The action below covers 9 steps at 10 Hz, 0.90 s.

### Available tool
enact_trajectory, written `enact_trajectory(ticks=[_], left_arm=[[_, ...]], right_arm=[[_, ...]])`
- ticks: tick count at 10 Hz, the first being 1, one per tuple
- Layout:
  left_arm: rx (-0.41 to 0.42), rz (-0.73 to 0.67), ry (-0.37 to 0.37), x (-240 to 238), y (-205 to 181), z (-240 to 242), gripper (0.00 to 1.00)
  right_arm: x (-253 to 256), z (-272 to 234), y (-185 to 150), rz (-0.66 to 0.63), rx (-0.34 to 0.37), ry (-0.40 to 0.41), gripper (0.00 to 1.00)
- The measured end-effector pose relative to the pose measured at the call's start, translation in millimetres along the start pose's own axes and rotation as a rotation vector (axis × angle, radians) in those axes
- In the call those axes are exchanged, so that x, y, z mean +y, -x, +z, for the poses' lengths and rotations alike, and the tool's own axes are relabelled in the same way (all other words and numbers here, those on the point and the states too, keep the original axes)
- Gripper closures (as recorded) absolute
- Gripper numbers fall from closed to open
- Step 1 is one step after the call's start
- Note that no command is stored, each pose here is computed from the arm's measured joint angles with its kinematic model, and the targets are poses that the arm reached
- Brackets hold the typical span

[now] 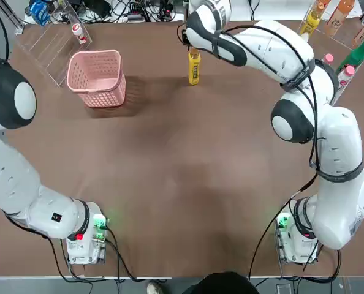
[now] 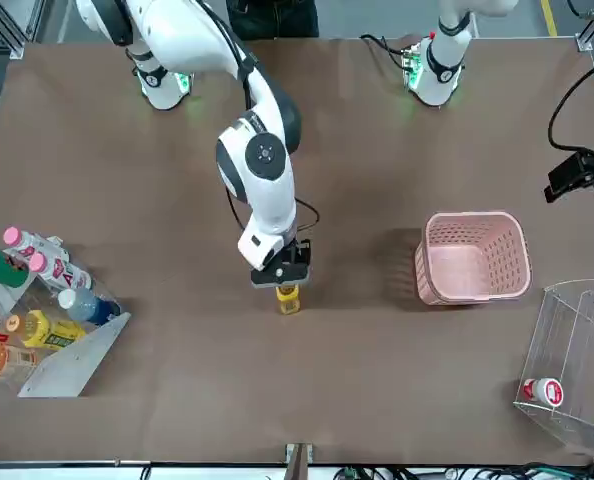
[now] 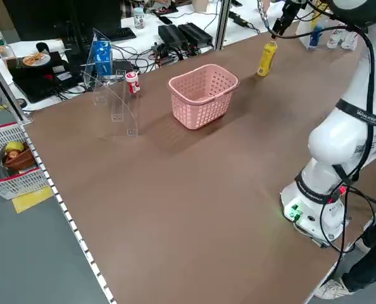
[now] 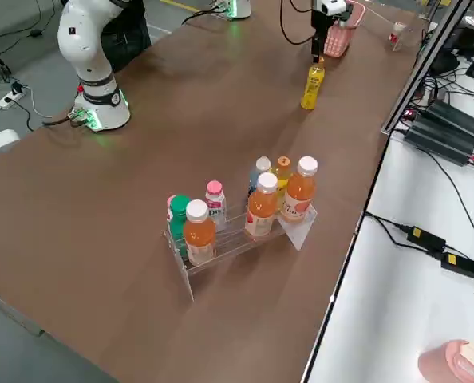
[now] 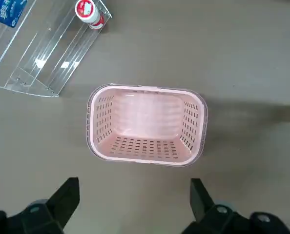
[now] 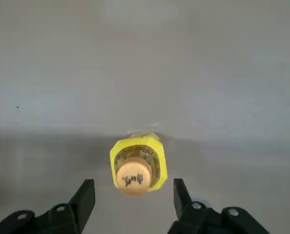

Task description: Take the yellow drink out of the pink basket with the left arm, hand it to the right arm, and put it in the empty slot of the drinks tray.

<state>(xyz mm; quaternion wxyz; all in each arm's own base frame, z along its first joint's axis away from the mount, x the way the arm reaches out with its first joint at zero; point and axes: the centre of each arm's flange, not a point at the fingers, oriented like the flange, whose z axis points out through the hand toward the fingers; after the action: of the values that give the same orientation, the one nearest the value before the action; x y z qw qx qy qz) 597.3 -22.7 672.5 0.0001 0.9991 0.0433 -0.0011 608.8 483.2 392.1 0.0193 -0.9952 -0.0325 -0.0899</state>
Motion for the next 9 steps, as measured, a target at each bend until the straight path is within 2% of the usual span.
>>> enact_trajectory(ticks=[4,5,9], left_arm=[[0.024,-0.008,0.036,-17.0,9.2,-17.9,0.0],[0.025,-0.002,0.046,-16.5,9.8,-18.8,0.0],[0.037,0.008,0.07,-19.3,15.1,-27.7,0.0]], right_arm=[[-2.0,23.4,-0.3,-0.002,0.005,-0.002,0.31],[-1.4,24.8,-0.6,-0.001,0.004,0.0,0.39],[3.8,22.1,-5.4,0.006,0.014,0.009,0.44]])
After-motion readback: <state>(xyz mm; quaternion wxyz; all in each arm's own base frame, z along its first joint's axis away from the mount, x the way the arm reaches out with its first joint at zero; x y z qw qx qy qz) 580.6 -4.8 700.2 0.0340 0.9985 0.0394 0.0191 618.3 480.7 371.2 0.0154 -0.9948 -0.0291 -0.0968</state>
